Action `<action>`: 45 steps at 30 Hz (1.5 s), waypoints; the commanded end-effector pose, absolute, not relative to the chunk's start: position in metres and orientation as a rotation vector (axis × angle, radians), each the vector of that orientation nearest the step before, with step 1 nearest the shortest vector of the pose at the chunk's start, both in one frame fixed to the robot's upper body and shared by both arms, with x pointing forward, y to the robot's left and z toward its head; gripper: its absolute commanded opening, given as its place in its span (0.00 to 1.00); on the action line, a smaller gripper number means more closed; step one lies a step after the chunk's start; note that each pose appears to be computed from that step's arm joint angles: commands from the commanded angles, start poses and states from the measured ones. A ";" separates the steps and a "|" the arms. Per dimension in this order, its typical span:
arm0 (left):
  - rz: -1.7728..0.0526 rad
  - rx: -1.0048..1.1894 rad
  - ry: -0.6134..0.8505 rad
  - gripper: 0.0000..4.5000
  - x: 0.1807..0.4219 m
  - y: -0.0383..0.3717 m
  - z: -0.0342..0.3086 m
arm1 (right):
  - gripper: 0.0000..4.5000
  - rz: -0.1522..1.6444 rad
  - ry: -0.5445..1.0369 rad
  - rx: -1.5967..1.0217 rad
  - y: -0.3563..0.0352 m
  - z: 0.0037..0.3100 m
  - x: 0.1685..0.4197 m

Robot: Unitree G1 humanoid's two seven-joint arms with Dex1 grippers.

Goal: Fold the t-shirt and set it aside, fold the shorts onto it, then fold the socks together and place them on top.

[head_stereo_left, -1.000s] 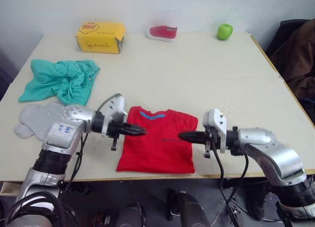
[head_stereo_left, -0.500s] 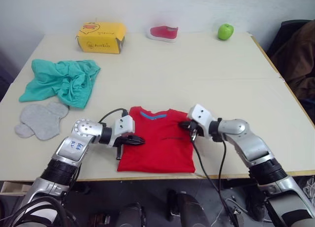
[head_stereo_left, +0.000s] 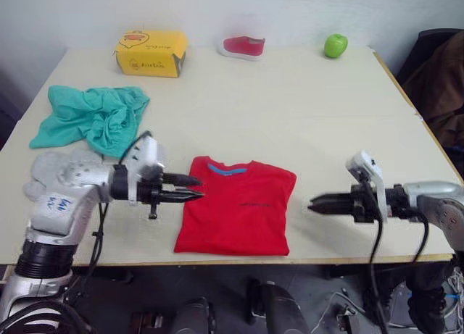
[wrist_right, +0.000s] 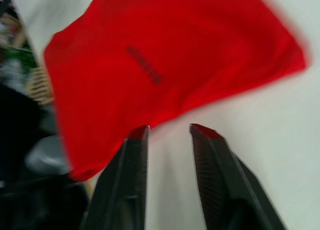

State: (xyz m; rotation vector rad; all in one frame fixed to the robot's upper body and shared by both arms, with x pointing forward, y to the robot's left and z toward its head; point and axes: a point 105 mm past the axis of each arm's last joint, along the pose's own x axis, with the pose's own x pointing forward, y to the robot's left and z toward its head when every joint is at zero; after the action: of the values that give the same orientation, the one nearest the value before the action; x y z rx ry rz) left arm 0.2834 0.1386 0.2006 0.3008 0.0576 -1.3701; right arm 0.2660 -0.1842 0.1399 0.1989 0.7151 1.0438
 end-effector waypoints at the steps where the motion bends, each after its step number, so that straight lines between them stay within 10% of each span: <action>1: -1.339 0.370 -0.090 0.58 0.287 0.129 0.215 | 0.64 0.962 0.789 0.345 -0.175 0.121 0.266; 6: -1.381 0.384 -0.096 0.90 0.276 0.121 0.212 | 0.99 0.948 0.819 0.429 -0.152 0.107 0.269; 18: -1.433 0.369 -0.043 0.99 0.269 0.129 0.213 | 1.00 1.046 0.894 0.437 -0.076 0.086 0.289; 32: -1.503 0.367 -0.006 1.00 0.263 0.125 0.217 | 0.02 1.036 0.833 0.406 -0.086 0.097 0.297; 39: -1.621 0.304 0.007 1.00 0.250 0.116 0.227 | 0.01 0.932 0.775 0.290 -0.145 0.127 0.303; 45: -1.633 0.343 -0.052 1.00 0.257 0.106 0.229 | 0.01 0.634 0.765 -0.012 -0.278 0.153 0.309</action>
State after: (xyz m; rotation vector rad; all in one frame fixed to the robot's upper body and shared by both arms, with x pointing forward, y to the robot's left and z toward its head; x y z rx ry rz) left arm 0.2564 0.1080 0.2244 0.3053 -0.0158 -1.6321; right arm 0.3098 -0.2564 0.1481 0.0738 0.7823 0.6456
